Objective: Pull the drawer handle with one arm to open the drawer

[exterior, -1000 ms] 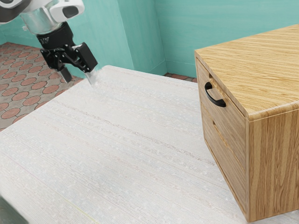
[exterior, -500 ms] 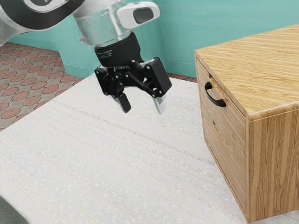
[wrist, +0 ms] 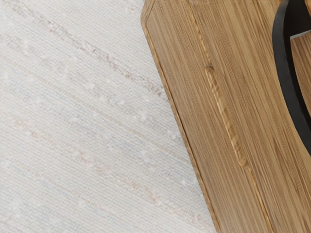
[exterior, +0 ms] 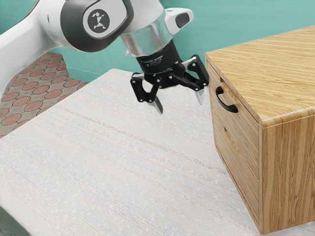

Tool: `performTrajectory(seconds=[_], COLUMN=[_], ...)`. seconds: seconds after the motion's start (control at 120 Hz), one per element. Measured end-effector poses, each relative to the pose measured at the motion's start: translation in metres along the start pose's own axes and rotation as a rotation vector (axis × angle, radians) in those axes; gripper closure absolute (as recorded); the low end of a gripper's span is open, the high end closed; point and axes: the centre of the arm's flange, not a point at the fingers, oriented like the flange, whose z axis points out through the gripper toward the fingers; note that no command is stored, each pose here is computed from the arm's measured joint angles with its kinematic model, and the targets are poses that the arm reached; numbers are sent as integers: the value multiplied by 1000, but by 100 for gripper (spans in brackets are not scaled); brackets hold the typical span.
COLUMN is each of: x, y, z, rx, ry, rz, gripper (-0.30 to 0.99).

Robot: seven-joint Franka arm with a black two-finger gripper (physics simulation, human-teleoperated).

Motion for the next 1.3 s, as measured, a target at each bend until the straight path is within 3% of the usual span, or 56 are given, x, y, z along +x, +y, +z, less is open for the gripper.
performTrajectory(seconds=[0.258, 0.392, 0.583, 0.975, 1.3], x=[21, 21, 28, 36, 37], y=[8, 15, 3, 10, 10], z=[23, 24, 43, 53, 68], rx=[-22, -63, -90, -213, -223], ry=[23, 28, 1, -3, -20], rz=[-118, -159, -245, -320, -349], gripper=[0, 0, 0, 0, 0])
